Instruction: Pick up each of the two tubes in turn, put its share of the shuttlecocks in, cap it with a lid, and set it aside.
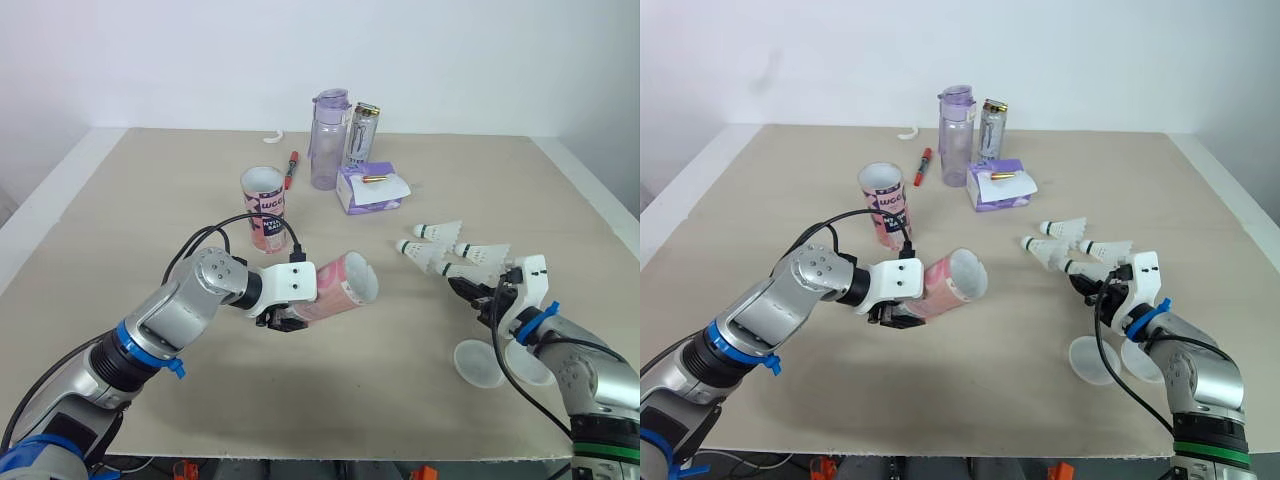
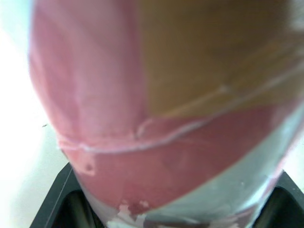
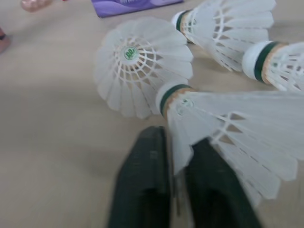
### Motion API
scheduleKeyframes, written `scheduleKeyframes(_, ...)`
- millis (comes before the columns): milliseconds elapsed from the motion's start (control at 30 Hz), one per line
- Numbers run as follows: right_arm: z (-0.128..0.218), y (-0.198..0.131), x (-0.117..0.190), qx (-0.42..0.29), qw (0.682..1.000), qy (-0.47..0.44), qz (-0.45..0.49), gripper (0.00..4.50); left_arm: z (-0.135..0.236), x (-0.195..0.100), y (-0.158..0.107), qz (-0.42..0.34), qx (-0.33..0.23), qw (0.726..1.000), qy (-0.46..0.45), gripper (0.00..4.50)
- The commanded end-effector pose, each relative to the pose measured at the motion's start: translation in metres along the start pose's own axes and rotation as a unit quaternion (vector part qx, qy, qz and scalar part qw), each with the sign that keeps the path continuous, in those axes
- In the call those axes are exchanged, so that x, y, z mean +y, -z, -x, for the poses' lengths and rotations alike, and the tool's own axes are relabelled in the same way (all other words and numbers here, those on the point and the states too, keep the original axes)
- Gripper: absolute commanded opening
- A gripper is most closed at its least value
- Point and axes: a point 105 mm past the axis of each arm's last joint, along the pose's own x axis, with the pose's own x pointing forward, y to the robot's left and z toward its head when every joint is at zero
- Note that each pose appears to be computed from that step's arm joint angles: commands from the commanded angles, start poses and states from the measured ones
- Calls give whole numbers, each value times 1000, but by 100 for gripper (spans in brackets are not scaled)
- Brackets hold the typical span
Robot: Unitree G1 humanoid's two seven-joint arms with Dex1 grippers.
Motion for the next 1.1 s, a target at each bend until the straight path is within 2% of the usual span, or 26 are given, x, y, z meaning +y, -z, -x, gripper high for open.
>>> scheduleKeyframes(33,-1,-14,4,-21,1000,-4,12,10,-5,-4,16,24,26,999,6,280)
scheduleKeyframes(267,12,-26,16,-36,998,-13,48,10,-5,-2,16,24,26,999,5,280)
scheduleKeyframes(533,49,-65,47,-36,983,-58,173,10,-6,-1,16,20,25,999,11,280)
scheduleKeyframes(600,60,-82,66,-20,957,-120,262,10,-6,-1,16,17,25,999,16,280)
scheduleKeyframes(700,68,-109,105,-23,892,-217,396,10,-7,0,16,14,25,999,20,280)
scheduleKeyframes(833,68,-109,146,-18,800,-309,514,10,-7,1,14,12,24,999,21,280)
scheduleKeyframes(1100,40,-103,164,-25,723,-343,599,10,-7,1,9,11,16,1000,18,280)
